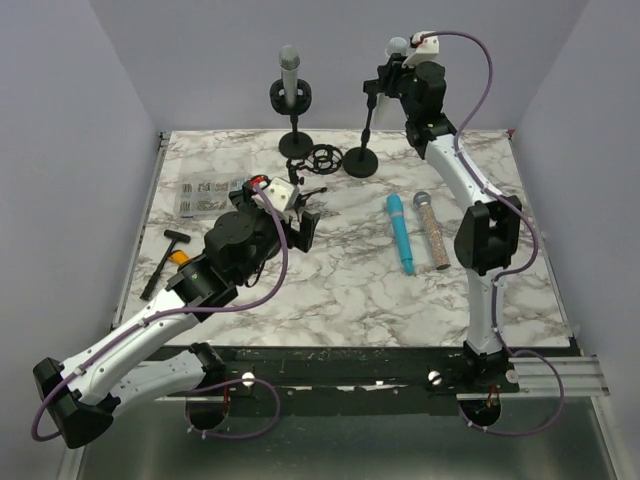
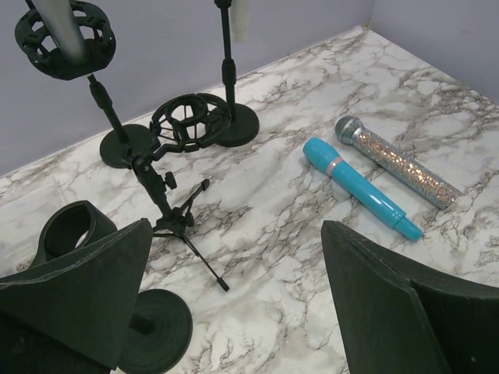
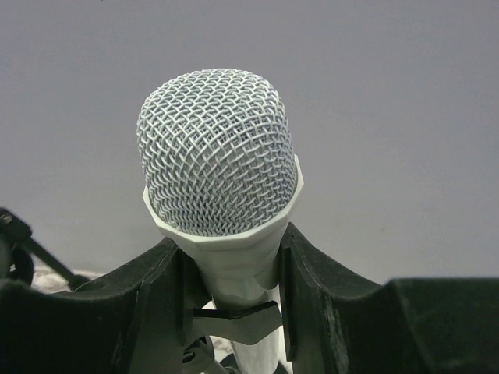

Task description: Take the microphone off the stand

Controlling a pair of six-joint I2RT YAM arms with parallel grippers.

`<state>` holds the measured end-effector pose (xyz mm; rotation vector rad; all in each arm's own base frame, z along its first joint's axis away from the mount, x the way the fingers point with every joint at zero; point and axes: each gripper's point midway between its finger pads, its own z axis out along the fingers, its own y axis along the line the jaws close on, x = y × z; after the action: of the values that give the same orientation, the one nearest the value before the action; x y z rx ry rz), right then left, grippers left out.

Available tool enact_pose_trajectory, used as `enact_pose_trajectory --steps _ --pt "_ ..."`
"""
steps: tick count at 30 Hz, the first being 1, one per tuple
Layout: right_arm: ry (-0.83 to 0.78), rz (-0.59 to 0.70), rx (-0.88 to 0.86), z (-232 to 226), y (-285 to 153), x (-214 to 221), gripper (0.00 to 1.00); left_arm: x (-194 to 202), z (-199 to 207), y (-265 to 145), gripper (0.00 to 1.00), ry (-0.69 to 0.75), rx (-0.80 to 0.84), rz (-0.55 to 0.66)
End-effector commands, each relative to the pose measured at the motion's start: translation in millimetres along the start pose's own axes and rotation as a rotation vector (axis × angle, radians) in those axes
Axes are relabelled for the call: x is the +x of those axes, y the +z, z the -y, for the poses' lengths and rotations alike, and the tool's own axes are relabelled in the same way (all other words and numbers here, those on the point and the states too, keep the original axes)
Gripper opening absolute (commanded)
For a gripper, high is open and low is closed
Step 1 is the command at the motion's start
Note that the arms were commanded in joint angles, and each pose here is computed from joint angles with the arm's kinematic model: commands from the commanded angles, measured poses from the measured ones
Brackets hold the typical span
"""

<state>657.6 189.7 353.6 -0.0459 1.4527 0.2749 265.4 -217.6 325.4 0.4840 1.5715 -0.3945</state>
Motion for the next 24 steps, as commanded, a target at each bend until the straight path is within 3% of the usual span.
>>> enact_pose_trajectory --steps 1,11,24 --pt "0.09 -0.001 -0.095 -22.6 -32.2 -34.9 0.11 -12.2 -4.3 -1.9 0.93 0.001 -0.014 0.031" --pt "0.122 -0.103 -0.178 -44.2 -129.4 -26.9 0.09 -18.3 -4.8 -3.4 0.93 -0.024 0.017 0.047" --pt "0.203 -0.238 -0.317 -134.9 -261.0 -4.4 0.09 -14.1 26.2 7.4 0.99 -0.088 0.229 0.003"
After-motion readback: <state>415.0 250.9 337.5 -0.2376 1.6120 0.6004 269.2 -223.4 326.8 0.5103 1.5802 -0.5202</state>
